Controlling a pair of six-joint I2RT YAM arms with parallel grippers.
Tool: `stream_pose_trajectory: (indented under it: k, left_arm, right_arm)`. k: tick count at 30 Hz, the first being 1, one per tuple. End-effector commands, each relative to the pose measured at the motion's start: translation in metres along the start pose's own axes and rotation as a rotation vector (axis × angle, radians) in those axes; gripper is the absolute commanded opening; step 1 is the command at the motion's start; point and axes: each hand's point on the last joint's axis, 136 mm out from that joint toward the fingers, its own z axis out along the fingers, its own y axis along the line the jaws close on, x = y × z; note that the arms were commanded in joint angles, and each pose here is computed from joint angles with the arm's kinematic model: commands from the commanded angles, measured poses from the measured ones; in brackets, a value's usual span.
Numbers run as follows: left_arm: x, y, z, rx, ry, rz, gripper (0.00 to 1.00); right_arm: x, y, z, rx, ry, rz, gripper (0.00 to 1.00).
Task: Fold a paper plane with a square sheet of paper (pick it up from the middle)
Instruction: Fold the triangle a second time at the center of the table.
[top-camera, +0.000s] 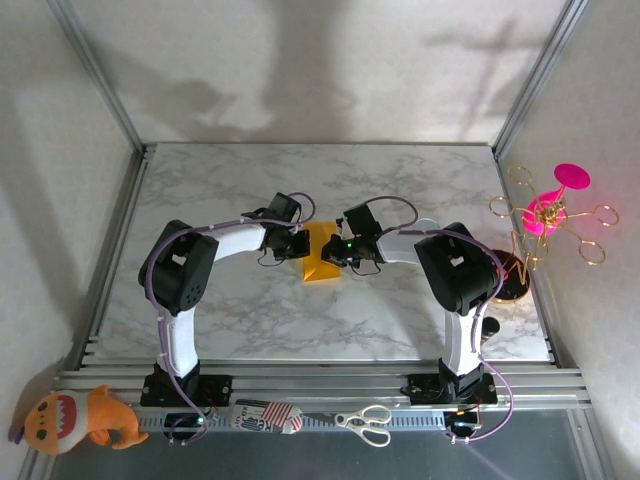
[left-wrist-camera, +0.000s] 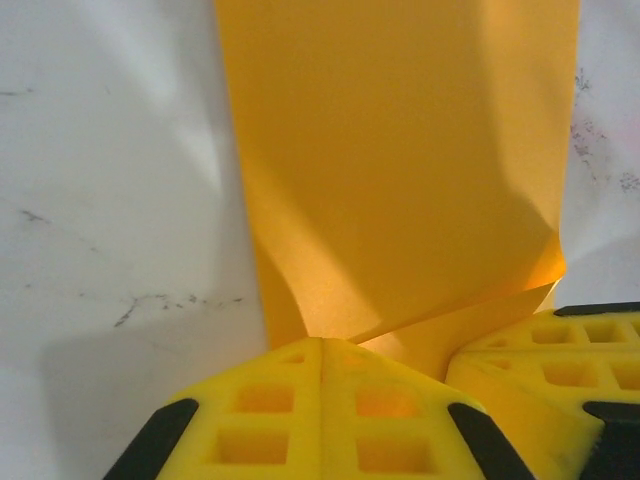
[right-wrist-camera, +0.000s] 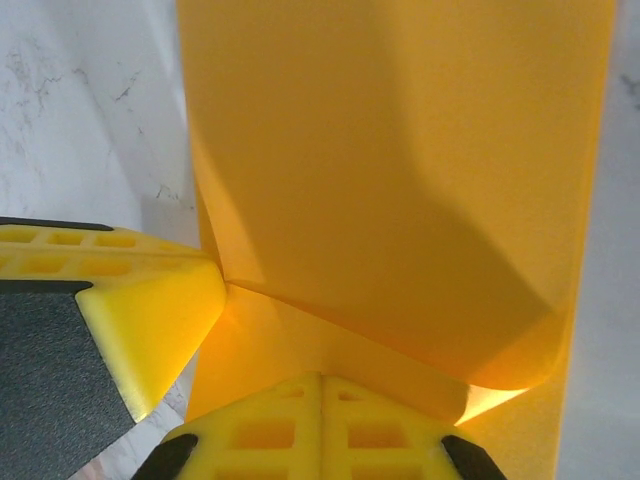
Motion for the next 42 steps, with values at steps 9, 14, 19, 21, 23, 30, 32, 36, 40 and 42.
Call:
stream_pose_trajectory:
  k: [9,14,19,21,23,30,32,36,40,42]
  left_arm:
    - [0.006,-0.031,-0.047,0.081,-0.094,-0.133,0.2]
    - [0.032,-0.039,-0.043,0.142,-0.053,-0.179,0.16]
    - [0.043,-0.047,-0.03,0.159,-0.013,-0.171,0.11]
    - [0.043,-0.047,-0.025,0.153,-0.007,-0.168,0.11]
    - [0.042,-0.045,-0.021,0.145,-0.006,-0.168,0.1]
    - [0.039,-0.04,-0.009,0.106,0.0,-0.149,0.1]
    - [0.042,-0.038,-0.007,0.099,0.009,-0.146,0.1]
    - [0.051,-0.029,-0.003,0.075,0.034,-0.136,0.09]
    - [0.059,-0.022,0.001,0.055,0.061,-0.125,0.08]
    - [0.062,-0.019,0.003,0.049,0.068,-0.12,0.08]
  right_arm:
    - [0.029,-0.056,0.011,0.223,0.076,0.116,0.0]
    - [0.032,-0.064,0.012,0.267,0.094,0.132,0.0]
    - [0.034,-0.065,0.014,0.277,0.108,0.136,0.0]
    - [0.035,-0.066,0.014,0.281,0.111,0.136,0.0]
    - [0.035,-0.065,0.014,0.28,0.112,0.134,0.0]
    - [0.036,-0.067,0.014,0.283,0.116,0.137,0.0]
    - [0.037,-0.067,0.014,0.284,0.118,0.137,0.0]
    - [0.037,-0.067,0.014,0.286,0.121,0.138,0.0]
    - [0.039,-0.069,0.015,0.291,0.127,0.14,0.0]
    - [0.039,-0.07,0.015,0.293,0.13,0.14,0.0]
